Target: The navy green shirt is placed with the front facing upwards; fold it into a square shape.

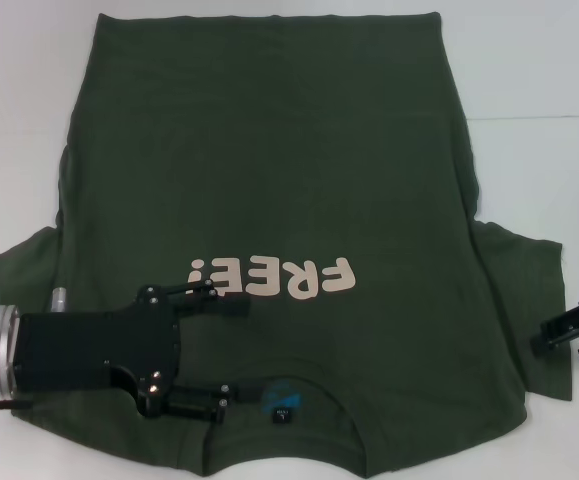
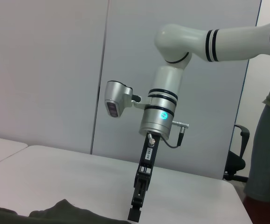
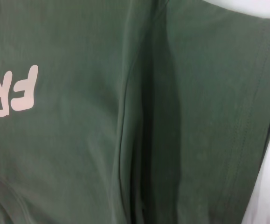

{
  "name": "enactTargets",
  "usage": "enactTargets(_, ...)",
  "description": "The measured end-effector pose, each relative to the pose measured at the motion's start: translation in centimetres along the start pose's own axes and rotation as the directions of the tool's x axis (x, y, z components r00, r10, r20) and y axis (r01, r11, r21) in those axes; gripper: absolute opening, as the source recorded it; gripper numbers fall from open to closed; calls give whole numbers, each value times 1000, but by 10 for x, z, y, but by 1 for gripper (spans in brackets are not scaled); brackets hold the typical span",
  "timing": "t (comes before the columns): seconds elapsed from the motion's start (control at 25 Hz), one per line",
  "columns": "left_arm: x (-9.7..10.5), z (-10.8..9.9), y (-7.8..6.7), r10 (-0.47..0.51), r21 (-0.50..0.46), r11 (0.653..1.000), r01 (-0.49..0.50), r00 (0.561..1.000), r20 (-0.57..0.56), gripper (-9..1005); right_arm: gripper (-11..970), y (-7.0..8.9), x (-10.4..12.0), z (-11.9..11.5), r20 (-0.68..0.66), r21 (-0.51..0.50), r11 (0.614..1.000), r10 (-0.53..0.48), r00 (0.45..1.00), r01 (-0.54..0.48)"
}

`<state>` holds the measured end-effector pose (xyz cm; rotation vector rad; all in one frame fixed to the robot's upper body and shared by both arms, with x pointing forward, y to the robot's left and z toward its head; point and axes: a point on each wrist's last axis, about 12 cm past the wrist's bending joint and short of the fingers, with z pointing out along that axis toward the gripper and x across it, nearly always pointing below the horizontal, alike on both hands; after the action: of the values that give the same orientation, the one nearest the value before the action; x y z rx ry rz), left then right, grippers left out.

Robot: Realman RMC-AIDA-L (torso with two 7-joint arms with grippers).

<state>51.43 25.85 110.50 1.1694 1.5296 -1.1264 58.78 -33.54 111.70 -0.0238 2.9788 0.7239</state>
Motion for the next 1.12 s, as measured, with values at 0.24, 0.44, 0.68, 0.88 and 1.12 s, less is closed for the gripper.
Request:
enactTargets(0.24, 0, 0, 0, 0, -1, 1000, 0, 1000, 0, 914, 827, 1, 0, 5, -12, 15, 1000, -15, 1000, 15)
enactTargets(0.44, 0, 1, 0, -1, -2, 1000, 1, 1000, 0, 914, 826, 2, 1, 6, -11, 15, 1000, -16, 1000, 16)
enactTargets(0.68, 0, 1, 0, -1, -3, 1000, 1, 1000, 0, 914, 826, 3, 1, 8, -15, 11, 1000, -15, 1000, 15)
enactTargets(0.88, 0, 1, 0, -1, -4, 1000, 1, 1000, 0, 914, 826, 2, 2, 10, -15, 8, 1000, -12, 1000, 13)
enactTargets(1.12, 0, 1, 0, -1, -4, 1000, 1, 1000, 0, 914, 827, 2, 3, 13, -18, 5, 1000, -9, 1000, 9)
